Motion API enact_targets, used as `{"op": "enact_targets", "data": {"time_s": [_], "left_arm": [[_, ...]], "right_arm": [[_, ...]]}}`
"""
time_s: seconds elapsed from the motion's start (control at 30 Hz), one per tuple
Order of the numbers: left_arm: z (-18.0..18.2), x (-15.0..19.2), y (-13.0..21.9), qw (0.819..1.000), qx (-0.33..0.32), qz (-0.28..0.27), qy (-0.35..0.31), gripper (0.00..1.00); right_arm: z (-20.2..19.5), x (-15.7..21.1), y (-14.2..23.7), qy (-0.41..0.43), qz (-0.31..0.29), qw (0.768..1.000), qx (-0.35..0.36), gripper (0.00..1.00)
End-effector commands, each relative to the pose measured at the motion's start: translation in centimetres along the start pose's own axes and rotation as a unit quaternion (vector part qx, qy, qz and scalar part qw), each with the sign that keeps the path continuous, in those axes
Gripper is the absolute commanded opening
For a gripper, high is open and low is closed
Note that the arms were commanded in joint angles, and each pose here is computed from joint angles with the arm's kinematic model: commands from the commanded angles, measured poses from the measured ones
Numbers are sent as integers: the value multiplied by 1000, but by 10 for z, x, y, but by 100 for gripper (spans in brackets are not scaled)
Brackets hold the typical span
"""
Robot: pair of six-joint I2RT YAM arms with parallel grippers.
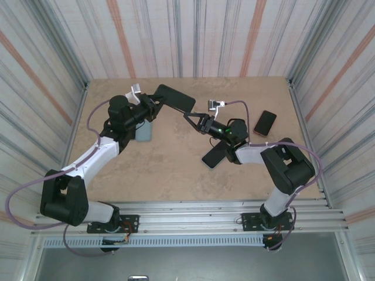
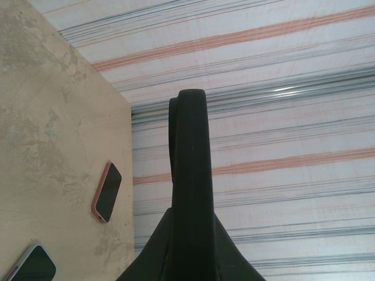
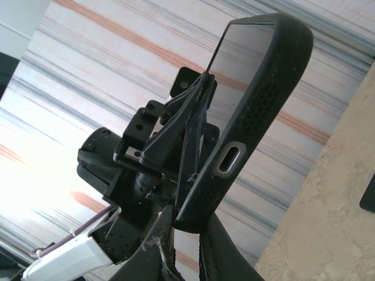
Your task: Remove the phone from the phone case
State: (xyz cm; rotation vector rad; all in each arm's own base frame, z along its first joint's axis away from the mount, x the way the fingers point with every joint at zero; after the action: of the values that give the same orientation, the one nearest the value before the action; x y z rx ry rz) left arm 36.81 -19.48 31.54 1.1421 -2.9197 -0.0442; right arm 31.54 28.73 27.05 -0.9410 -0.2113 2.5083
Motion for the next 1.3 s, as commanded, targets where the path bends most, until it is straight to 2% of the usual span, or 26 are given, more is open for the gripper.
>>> {"op": "enact_targets", "data": {"time_s": [0.0,0.3,0.53,0.97,1.17,1.27], "left_arm": [[-61,21,8,995,89,43,-22,2],[-74,31,8,993,101,58,-21,0],[-72,30,7,993,106,54,-16,0],[-69,30,2,992,105,63,-21,0],[-60,25,2,994,82,57,-39,0],[-59,22,3,994,71,61,-63,0]], "right_arm": [[-27,4,1,-11,7,999,33,9],[-47,15,1,8,34,997,66,7],[-50,23,3,57,76,990,101,8],[-46,12,10,66,74,989,113,8],[-28,5,13,92,69,990,82,13],[-24,3,22,110,78,988,75,20]]}}
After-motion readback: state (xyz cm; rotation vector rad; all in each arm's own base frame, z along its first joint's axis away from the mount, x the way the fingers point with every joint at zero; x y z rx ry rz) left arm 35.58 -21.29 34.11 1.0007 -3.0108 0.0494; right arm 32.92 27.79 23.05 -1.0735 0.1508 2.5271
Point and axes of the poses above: each hand's point on the last joint's axis, 136 mm out from that joint toward the fingers, its own y axis back along the fingers, its own z axis along the line the jaws close on, x = y × z, the point moved 3 cm from there along y, back along the fingers, and after that the axes turned 12 degrees about y, right-handed, at the moved point
